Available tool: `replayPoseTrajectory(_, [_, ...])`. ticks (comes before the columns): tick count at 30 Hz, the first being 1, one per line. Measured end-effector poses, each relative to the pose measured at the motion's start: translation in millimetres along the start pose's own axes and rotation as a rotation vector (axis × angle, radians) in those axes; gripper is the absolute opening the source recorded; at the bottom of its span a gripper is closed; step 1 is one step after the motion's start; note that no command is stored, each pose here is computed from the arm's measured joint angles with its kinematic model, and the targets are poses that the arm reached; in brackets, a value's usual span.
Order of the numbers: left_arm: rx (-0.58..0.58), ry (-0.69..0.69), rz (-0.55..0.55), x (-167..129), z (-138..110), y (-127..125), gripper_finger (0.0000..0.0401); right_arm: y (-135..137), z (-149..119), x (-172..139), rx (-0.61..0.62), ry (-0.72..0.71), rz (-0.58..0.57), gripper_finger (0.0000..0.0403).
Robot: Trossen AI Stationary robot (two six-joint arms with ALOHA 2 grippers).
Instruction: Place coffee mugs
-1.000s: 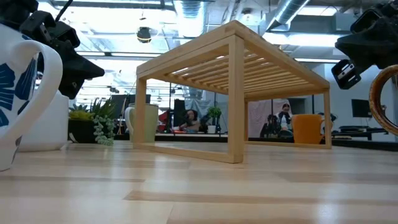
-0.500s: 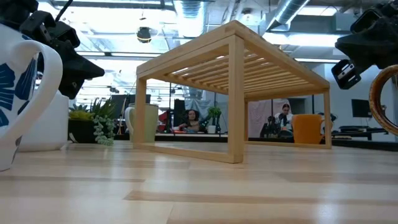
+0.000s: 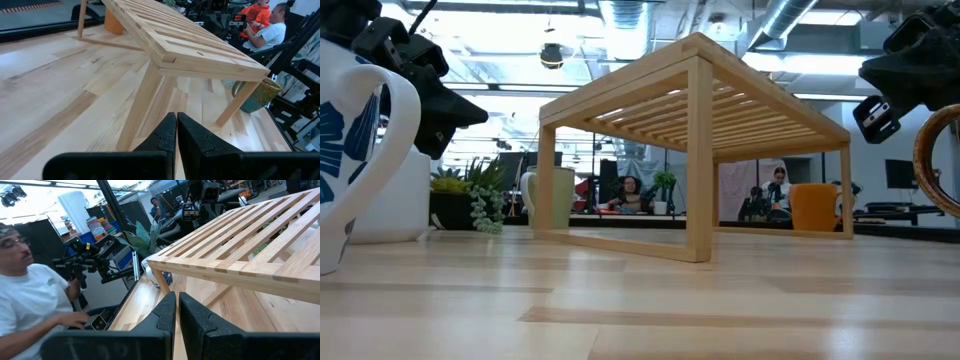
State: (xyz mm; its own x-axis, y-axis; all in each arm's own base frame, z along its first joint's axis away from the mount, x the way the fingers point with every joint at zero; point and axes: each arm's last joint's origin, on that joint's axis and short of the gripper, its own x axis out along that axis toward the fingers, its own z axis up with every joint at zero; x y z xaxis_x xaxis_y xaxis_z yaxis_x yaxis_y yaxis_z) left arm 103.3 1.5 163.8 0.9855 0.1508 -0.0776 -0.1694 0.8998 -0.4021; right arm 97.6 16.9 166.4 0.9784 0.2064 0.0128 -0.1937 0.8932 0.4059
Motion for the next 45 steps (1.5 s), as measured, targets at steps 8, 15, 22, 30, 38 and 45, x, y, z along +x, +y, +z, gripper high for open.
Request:
replayPoseTrajectory(8, [0.0, 0.0, 0.0, 0.0, 0.0, 0.0, 0.0, 0.0, 0.0, 0.0, 0.0, 0.0, 0.0, 0.0049])
replayPoseTrajectory(15, [0.0, 0.0, 0.0, 0.0, 0.0, 0.0, 0.0, 0.0, 0.0, 0.0, 0.0, 0.0, -0.001, 0.0049])
replayPoseTrajectory(22, [0.002, -0.037, 0.062, -0.1, 1.5, 1.6, 0.0, 0.0, 0.0, 0.0, 0.0, 0.0, 0.0, 0.0049])
replayPoseTrajectory(30, [0.179, -0.124, 0.265, -1.2, 6.0, 6.3, 0.0, 0.0, 0.1, 0.0, 0.0, 0.0, 0.0, 0.0049])
replayPoseTrajectory(38, [0.269, -0.33, 0.436, -4.2, 25.9, 5.6, 0.0, 0.0, 0.0, 0.0, 0.0, 0.0, 0.0, 0.0049])
replayPoseTrajectory(45, [0.287, -0.292, 0.472, 11.8, 67.7, 1.0, 0.0016, 0.0, 0.0, 0.0, 0.0, 0.0, 0.0, 0.0049])
